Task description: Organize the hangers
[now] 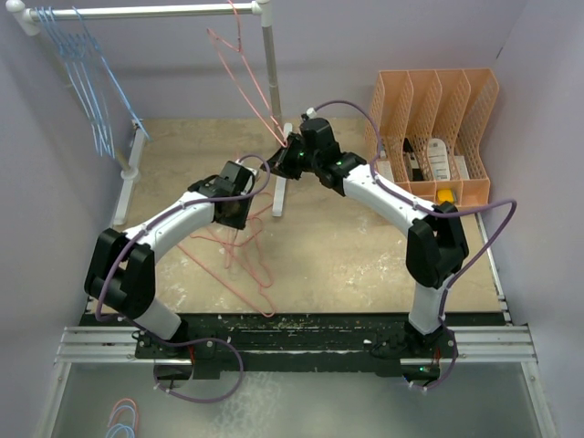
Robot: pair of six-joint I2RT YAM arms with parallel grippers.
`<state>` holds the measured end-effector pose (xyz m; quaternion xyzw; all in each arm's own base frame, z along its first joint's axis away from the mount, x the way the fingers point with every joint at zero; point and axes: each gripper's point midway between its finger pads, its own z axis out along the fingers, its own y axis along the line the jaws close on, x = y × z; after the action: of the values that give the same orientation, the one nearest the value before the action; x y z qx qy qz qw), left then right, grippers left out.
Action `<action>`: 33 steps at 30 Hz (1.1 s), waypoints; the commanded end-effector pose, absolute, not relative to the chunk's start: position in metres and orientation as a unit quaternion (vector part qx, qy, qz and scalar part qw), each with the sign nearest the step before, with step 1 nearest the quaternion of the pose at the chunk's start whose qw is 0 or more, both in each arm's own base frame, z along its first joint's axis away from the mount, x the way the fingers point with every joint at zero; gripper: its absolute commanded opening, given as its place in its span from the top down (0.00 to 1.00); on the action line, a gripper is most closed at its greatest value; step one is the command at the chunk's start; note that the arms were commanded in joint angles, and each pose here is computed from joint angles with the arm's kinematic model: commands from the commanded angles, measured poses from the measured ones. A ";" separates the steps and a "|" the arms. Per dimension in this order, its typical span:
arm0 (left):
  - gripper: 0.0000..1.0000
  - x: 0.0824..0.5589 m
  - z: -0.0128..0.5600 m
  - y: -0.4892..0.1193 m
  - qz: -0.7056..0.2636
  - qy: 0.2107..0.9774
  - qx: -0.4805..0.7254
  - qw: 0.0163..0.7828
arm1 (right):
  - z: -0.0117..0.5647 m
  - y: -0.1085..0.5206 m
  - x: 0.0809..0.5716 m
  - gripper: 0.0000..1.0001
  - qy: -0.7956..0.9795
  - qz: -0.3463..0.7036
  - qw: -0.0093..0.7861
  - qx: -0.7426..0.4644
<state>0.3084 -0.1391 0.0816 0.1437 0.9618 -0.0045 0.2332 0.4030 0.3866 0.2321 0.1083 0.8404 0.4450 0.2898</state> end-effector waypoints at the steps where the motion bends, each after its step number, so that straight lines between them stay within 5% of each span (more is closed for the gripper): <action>1: 0.68 0.275 0.062 -0.144 -0.021 0.965 0.203 0.163 | 0.368 0.397 0.402 1.00 0.731 0.567 0.373 0.075; 4: 1.00 0.278 0.061 -0.142 -0.014 0.965 0.206 0.162 | 0.367 0.399 0.401 1.00 0.731 0.572 0.367 0.073; 15: 1.00 0.312 0.156 -0.103 0.074 0.928 0.253 0.264 | 0.393 0.388 0.396 1.00 0.708 0.600 0.370 0.040; 16: 1.00 0.313 0.166 -0.100 0.073 0.923 0.254 0.279 | 0.398 0.388 0.395 0.91 0.705 0.604 0.371 0.035; 18: 1.00 0.312 0.179 -0.092 0.077 0.918 0.251 0.296 | 0.408 0.387 0.392 0.53 0.698 0.612 0.371 0.028; 20: 1.00 0.309 0.182 -0.082 0.074 0.924 0.241 0.287 | 0.417 0.383 0.389 0.04 0.693 0.616 0.375 0.032; 33: 1.00 0.275 0.202 -0.063 -0.054 0.942 0.211 0.255 | 0.389 0.292 0.395 0.00 0.708 0.529 0.442 0.152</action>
<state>0.2785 -0.0684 0.1712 0.2283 0.9472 0.0006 0.2253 0.3763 0.3249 0.4024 0.1027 0.7100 0.5631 0.4103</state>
